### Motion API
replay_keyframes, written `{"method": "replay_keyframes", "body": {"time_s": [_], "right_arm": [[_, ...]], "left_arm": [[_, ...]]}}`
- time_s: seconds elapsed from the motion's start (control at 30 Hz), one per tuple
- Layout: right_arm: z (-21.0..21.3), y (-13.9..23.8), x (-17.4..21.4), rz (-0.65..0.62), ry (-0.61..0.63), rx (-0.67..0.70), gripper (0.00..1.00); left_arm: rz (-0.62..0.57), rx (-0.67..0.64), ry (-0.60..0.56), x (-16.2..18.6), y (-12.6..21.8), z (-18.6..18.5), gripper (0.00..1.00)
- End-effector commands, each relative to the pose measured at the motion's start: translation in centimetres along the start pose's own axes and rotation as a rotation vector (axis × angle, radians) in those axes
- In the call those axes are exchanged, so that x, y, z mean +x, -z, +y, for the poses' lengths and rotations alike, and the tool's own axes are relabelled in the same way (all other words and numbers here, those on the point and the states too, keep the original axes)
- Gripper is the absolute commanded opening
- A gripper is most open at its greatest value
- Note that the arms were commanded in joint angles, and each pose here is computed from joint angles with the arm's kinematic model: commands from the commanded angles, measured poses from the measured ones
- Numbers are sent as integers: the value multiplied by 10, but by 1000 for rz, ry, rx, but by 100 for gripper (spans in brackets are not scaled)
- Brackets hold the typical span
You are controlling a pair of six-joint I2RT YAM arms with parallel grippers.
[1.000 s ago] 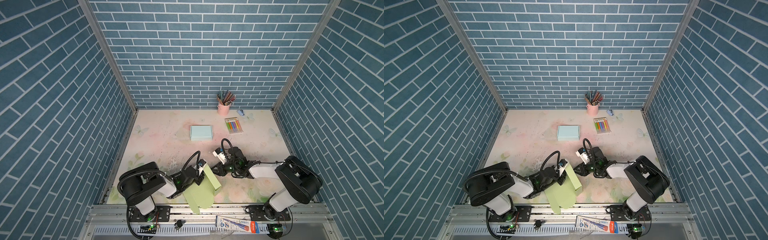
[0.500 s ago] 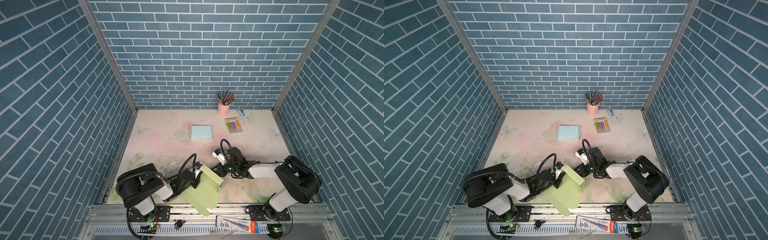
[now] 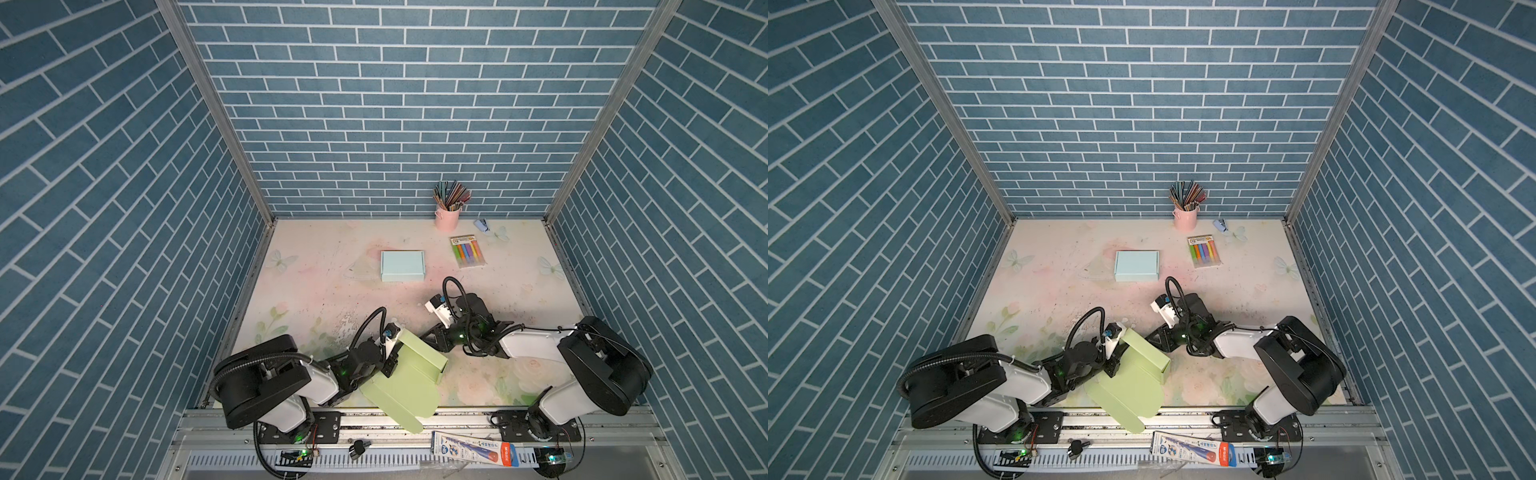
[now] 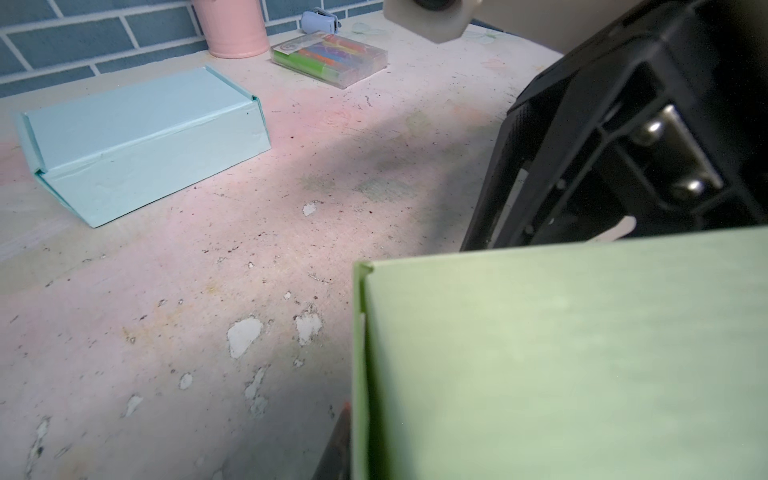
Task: Fold the paper box
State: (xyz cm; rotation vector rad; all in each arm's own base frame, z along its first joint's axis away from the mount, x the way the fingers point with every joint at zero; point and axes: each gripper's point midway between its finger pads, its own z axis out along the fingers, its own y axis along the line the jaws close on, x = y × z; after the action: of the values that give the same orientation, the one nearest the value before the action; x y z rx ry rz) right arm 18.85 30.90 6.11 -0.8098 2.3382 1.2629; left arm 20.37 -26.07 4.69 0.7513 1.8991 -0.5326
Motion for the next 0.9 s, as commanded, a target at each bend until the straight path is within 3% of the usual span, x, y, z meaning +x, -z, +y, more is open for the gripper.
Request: {"method": "replay_keyframes", "body": {"time_s": [0.0, 0.67, 0.87], "right_arm": [[6, 1, 0, 0, 28, -3, 25], [33, -19, 13, 40, 57, -93, 24], [31, -20, 12, 38, 56, -80, 23]], "left_arm": [[29, -30, -9, 7, 1, 5, 19], [30, -50, -21, 5, -12, 5, 6], [5, -29, -17, -2, -12, 2, 7]]}}
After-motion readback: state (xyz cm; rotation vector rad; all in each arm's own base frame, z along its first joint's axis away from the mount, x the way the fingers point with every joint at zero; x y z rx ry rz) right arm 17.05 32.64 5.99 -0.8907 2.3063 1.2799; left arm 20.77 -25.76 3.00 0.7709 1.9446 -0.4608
